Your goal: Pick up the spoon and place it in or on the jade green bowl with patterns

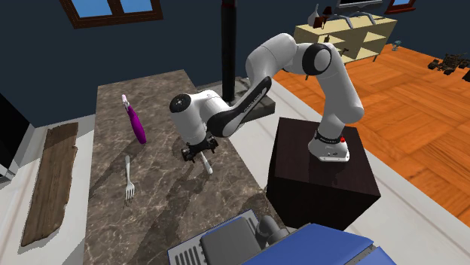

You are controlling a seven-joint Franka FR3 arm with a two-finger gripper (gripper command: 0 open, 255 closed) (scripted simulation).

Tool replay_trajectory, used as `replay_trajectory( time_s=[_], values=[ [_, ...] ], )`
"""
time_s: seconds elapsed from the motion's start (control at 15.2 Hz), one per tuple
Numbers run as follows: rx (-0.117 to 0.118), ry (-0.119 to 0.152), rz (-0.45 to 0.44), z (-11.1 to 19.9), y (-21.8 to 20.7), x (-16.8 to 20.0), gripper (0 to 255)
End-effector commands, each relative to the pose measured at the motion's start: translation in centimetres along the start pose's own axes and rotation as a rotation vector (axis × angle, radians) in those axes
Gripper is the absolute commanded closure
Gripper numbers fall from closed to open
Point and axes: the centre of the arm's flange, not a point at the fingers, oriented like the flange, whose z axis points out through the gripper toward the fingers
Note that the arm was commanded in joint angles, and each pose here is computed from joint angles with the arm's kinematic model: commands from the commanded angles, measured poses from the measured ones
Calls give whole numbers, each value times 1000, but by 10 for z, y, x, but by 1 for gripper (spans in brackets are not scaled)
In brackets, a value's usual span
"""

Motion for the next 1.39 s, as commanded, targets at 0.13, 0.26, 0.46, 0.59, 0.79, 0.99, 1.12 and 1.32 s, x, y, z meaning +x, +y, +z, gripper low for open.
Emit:
replay_trajectory(
  time_s=[0.13,0.26,0.46,0.59,0.79,0.99,1.12,1.32],
  values=[
    [0,0,0,0,0,0,0],
    [0,0,0,0,0,0,255],
    [0,0,0,0,0,0,255],
    [0,0,0,0,0,0,255],
    [0,0,0,0,0,0,255],
    [0,0,0,-15,2,2,255],
    [0,0,0,-26,4,4,255],
    [0,0,0,-41,6,6,255]
  ],
)
